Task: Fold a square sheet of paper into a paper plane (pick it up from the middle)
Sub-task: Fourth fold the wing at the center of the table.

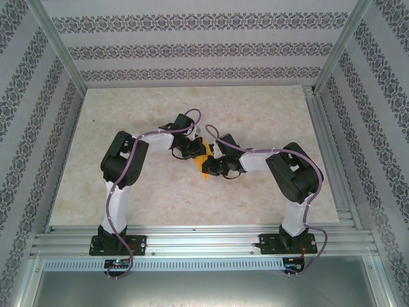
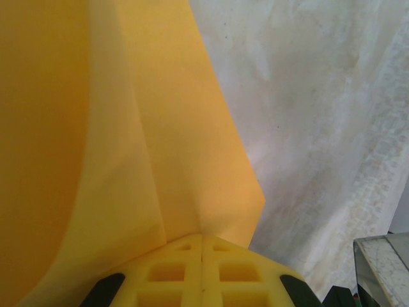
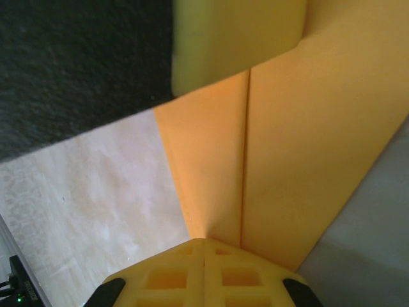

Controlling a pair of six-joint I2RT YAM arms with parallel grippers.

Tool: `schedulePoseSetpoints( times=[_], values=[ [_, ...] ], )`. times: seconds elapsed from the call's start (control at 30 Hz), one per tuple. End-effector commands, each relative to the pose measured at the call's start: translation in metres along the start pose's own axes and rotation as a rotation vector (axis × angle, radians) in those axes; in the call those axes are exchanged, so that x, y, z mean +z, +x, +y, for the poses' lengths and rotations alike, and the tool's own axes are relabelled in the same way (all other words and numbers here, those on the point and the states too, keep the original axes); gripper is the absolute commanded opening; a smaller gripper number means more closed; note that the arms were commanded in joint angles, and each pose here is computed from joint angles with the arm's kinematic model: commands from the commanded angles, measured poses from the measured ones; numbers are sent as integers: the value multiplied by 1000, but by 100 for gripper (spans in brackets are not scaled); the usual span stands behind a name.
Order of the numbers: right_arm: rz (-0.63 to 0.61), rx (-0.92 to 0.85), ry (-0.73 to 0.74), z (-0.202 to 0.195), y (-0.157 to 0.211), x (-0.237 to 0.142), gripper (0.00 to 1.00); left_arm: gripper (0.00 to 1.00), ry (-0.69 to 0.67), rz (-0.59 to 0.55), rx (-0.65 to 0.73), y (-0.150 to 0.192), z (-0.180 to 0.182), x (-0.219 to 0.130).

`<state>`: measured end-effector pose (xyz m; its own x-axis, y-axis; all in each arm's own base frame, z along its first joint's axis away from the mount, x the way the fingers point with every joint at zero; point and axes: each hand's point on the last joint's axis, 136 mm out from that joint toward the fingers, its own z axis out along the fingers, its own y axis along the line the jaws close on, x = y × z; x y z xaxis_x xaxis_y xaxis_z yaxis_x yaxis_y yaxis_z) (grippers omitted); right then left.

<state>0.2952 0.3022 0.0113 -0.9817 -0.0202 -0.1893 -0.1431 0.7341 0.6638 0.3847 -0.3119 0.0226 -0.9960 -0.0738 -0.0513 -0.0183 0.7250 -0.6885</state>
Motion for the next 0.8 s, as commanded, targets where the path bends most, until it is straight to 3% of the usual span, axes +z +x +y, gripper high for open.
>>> schedulePoseSetpoints(
  times=[0.0,0.23,0.4,0.5,0.77],
  values=[
    [106,96,201,-59,45,14,4,2,1,-34,74,-14,9,5],
    [114,106,203,-61,50,13,5,0,-43,-10,44,-6,41,17],
    [62,114,63,-34,38,6,6,0,-84,3,46,1,56,20],
    [48,97,54,-23,30,-3,7,0,-98,9,36,3,64,22],
    [167,98,164,-48,72,2,5,0,-80,-11,-11,-4,70,19]
  ],
)
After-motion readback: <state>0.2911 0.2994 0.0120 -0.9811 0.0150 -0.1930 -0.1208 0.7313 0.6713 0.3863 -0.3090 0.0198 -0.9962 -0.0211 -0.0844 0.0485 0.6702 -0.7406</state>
